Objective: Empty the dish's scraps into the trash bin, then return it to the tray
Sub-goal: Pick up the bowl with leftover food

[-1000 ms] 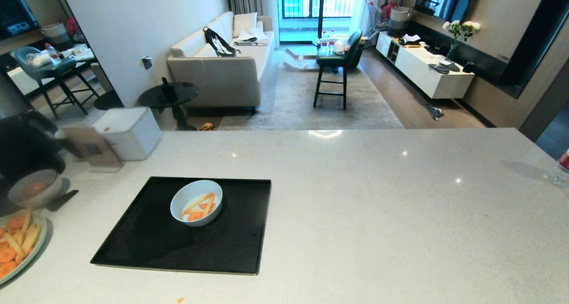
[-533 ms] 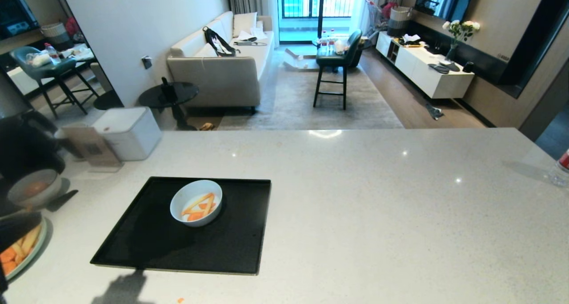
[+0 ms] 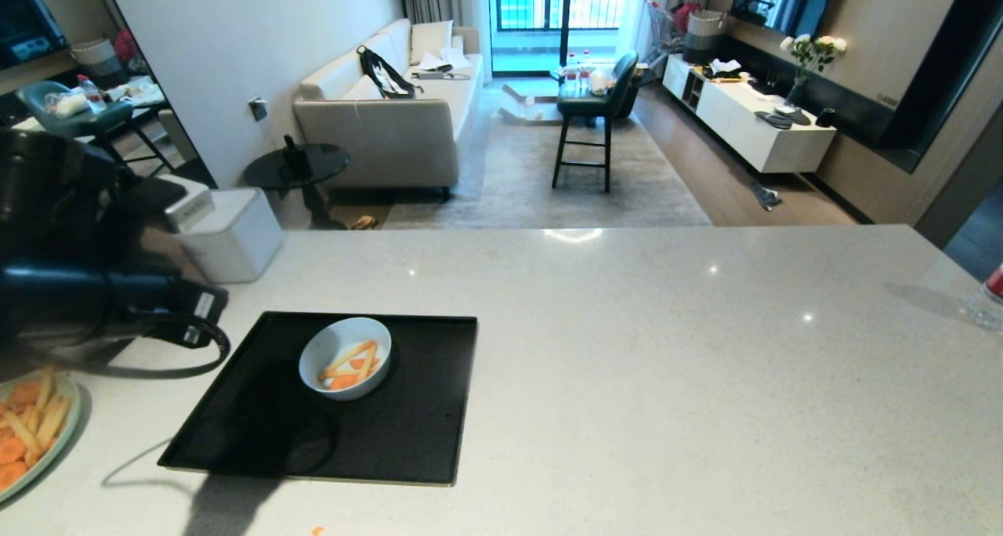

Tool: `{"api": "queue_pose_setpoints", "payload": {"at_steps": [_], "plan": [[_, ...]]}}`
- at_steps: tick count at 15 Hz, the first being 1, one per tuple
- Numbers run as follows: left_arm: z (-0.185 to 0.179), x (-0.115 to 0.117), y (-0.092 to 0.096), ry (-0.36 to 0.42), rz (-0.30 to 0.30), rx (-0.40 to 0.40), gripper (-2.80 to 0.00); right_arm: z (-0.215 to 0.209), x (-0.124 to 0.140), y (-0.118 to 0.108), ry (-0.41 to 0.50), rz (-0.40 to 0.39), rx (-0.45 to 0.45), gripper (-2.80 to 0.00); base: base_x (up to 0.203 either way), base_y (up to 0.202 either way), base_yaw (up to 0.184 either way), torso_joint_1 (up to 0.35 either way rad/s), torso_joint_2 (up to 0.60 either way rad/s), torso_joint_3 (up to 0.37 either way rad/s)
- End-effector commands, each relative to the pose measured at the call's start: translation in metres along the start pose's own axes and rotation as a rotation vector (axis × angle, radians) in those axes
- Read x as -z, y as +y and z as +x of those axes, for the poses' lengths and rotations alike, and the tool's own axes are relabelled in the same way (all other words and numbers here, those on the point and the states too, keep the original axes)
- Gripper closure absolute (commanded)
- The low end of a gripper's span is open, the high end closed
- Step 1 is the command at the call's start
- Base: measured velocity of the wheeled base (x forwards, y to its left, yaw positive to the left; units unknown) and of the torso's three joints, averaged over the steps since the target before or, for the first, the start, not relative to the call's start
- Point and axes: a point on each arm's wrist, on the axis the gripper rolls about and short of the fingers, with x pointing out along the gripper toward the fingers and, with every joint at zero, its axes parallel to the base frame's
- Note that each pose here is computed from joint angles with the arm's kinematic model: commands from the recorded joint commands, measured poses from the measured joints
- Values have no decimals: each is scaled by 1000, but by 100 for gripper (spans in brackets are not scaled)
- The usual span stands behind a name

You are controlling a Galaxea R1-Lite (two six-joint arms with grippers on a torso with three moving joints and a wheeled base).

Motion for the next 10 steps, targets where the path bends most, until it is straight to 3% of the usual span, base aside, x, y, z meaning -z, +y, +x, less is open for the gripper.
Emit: {"api": "queue_pose_setpoints", "payload": {"at_steps": [1,5,10], "plan": [[61,7,-8,168,46,2,-280,0,0,0,-1,0,0,0,0,0,0,0,0,0],[102,14,-7,228,48,-16,-280,0,0,0,-1,0,0,0,0,0,0,0,0,0],[124,4,-3,227,41,-23,-280,0,0,0,-1,0,1,0,0,0,0,0,0,0]]}}
